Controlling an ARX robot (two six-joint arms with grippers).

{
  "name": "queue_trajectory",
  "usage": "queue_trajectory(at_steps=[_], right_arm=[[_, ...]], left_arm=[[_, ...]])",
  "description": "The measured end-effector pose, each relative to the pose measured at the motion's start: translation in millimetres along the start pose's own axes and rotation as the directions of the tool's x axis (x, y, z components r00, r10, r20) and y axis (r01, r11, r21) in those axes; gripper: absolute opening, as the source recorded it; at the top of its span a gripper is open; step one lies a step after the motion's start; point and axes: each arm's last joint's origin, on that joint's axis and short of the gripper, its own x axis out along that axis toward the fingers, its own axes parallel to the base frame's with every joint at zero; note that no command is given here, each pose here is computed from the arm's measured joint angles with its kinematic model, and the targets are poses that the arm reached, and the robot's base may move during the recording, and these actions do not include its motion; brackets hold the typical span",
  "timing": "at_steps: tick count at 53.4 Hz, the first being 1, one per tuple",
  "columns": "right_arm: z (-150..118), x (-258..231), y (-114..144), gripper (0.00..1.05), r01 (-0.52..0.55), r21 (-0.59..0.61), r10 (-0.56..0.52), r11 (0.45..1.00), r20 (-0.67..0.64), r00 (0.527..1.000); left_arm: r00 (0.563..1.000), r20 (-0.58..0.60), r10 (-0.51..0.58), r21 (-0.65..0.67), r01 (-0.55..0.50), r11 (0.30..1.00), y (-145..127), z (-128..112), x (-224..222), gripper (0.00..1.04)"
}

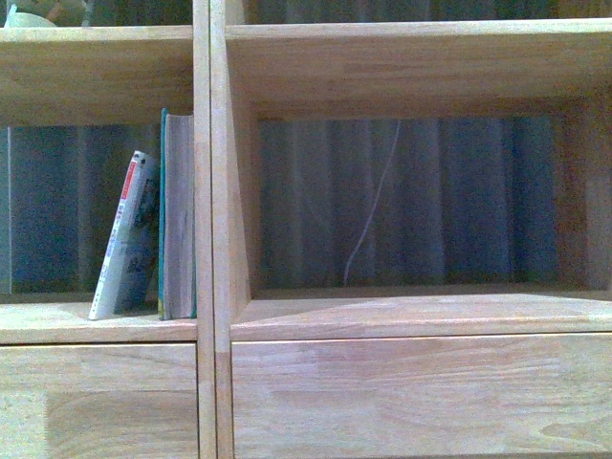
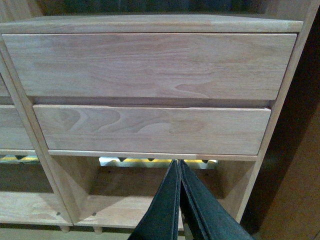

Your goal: Organize books on shelf

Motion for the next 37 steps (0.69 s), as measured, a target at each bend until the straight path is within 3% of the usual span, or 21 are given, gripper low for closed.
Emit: queue_trajectory(at_steps=[37], right_arm=[[-9, -1, 0, 0.03, 0.0, -0.002, 0.0, 1.0, 0.013, 1.0]], left_arm=[[1.0, -0.005, -0.001, 0.0, 0.001, 1.0, 0, -21, 0, 0.03]])
